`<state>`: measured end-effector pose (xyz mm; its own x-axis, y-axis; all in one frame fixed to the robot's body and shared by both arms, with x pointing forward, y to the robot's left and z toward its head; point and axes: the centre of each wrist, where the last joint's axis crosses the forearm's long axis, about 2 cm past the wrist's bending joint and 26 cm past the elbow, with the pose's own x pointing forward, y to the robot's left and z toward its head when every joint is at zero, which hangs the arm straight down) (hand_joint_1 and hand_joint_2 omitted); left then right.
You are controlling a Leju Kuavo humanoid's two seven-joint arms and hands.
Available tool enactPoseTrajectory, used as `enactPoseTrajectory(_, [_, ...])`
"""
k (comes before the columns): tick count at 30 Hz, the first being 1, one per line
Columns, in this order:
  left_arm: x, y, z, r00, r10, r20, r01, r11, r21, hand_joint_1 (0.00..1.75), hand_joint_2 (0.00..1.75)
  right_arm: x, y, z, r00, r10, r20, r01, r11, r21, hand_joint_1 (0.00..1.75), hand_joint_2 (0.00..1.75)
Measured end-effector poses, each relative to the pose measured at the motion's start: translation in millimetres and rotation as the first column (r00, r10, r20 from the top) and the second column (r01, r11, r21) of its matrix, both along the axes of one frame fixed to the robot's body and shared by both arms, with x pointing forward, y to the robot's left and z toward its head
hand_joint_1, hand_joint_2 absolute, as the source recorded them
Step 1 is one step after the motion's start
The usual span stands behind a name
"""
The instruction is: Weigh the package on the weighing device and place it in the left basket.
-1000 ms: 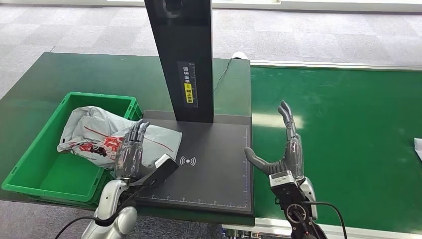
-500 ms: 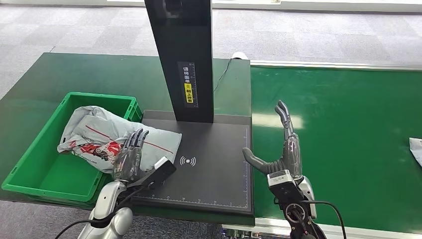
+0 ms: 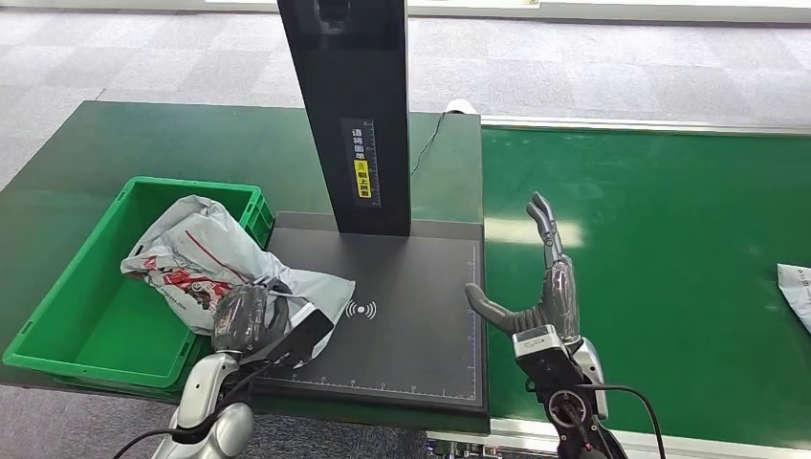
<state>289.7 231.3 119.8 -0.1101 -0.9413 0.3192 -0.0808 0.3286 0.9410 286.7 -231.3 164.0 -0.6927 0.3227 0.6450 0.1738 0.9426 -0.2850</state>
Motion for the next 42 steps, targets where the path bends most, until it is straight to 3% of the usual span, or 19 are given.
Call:
enactPoseTrajectory(6, [-1.0, 2, 4.0, 0.997, 0.005, 0.074, -0.002, 0.999, -0.043, 1.75, 1.75, -1, 0, 0, 1.000, 0.000, 0.003, 0.000, 1.000, 0.001, 0.00, 1.75])
enactPoseTrajectory(10, [-1.5, 5, 10.7, 0.980, 0.015, 0.200, 0.002, 0.996, -0.085, 1.75, 1.75, -3, 0, 0, 1.000, 0.001, 0.005, -0.001, 1.000, 0.004, 0.00, 1.75])
enactPoseTrajectory(20, [-2.3, 26, 33.5, 0.857, 0.141, 0.496, -0.035, 0.975, -0.217, 1.71, 1.75, -8, -1, -3, 1.000, -0.011, 0.011, 0.011, 1.000, 0.014, 0.00, 1.75])
enactPoseTrajectory(24, [-1.8, 40, 35.8, 0.835, 0.199, 0.513, -0.077, 0.965, -0.249, 1.66, 1.75, -11, -3, -4, 1.000, -0.019, 0.012, 0.019, 1.000, 0.020, 0.00, 1.75])
enactPoseTrajectory(27, [-0.8, 50, 35.0, 0.838, 0.236, 0.492, -0.111, 0.957, -0.269, 1.73, 1.75, -13, -3, -5, 1.000, -0.023, 0.015, 0.022, 1.000, 0.021, 0.00, 1.75])
enactPoseTrajectory(33, [6.8, 60, 26.4, 0.899, 0.263, 0.350, -0.168, 0.946, -0.278, 1.69, 1.75, -13, -4, -5, 1.000, -0.025, 0.017, 0.024, 1.000, 0.020, 0.00, 1.75])
enactPoseTrajectory(34, [8.2, 61, 24.5, 0.904, 0.268, 0.332, -0.178, 0.944, -0.276, 1.58, 1.75, -13, -4, -5, 1.000, -0.025, 0.017, 0.024, 1.000, 0.020, 0.00, 1.75])
enactPoseTrajectory(38, [11.4, 66, 18.7, 0.903, 0.292, 0.314, -0.210, 0.939, -0.271, 0.18, 1.75, -13, -4, -5, 1.000, -0.025, 0.014, 0.025, 1.000, 0.019, 0.00, 1.75])
enactPoseTrajectory(40, [11.2, 69, 16.4, 0.893, 0.308, 0.328, -0.220, 0.935, -0.279, 0.00, 1.75, -13, -4, -5, 1.000, -0.025, 0.014, 0.025, 1.000, 0.019, 0.00, 1.75])
enactPoseTrajectory(42, [10.5, 72, 15.4, 0.874, 0.322, 0.363, -0.219, 0.929, -0.297, 0.00, 1.75, -13, -4, -5, 1.000, -0.027, 0.015, 0.027, 0.999, 0.020, 0.00, 1.75])
